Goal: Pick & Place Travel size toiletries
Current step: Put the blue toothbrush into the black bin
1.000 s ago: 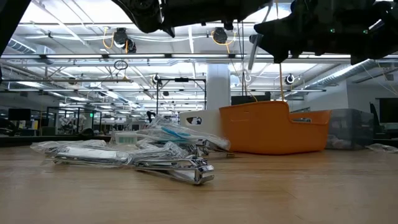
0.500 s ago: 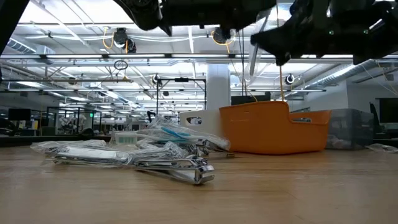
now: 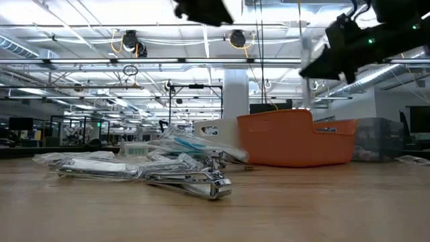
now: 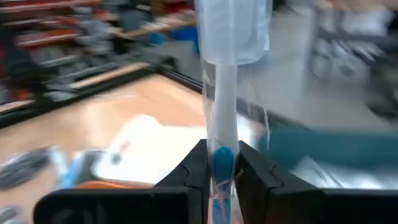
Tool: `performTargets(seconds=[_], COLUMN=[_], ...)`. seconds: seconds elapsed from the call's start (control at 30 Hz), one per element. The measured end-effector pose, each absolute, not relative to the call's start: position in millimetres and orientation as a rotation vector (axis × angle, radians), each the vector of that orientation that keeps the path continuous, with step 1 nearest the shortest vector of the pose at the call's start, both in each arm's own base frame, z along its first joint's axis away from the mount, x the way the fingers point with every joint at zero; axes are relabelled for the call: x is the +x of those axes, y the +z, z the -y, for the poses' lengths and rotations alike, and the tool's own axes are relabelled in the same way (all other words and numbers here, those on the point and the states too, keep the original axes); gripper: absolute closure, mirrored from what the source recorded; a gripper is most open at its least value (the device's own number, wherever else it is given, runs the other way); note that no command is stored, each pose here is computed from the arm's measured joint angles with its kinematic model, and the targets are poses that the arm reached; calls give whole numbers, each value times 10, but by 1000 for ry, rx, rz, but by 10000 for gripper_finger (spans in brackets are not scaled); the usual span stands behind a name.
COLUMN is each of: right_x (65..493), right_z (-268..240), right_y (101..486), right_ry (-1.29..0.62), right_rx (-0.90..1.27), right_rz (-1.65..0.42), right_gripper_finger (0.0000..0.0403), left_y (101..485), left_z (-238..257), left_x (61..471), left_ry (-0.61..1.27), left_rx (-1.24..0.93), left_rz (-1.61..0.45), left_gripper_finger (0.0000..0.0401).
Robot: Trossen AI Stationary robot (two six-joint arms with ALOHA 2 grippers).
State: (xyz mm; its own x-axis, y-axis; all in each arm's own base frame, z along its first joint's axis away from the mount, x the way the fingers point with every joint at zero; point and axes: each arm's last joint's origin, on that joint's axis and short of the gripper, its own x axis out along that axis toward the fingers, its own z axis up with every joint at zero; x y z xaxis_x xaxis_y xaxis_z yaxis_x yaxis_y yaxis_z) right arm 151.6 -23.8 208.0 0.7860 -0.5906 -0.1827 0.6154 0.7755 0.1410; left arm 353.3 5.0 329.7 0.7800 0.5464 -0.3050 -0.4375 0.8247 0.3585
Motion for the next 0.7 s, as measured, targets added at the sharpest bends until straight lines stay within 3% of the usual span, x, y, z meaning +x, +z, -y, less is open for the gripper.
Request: performTargets(seconds=[0.2, 0.5, 0.7], right_x=[1279, 1069, 1057], right_z=[241, 247, 216], right_y=[1842, 1546, 1502], right_ry=[-761, -877, -776], right_rx=[338, 416, 445], right_rz=[-157, -195, -227], right_gripper_finger=[362, 363, 340], left_y=[3106, 2939, 2925], left_z=[-133, -221, -234], left_x=[3376, 3344, 3343], left_ry=[767, 820, 827], left_rx=[257, 209, 211], left_rz=[-606, -708, -708], left_gripper_finger=[144, 144, 144])
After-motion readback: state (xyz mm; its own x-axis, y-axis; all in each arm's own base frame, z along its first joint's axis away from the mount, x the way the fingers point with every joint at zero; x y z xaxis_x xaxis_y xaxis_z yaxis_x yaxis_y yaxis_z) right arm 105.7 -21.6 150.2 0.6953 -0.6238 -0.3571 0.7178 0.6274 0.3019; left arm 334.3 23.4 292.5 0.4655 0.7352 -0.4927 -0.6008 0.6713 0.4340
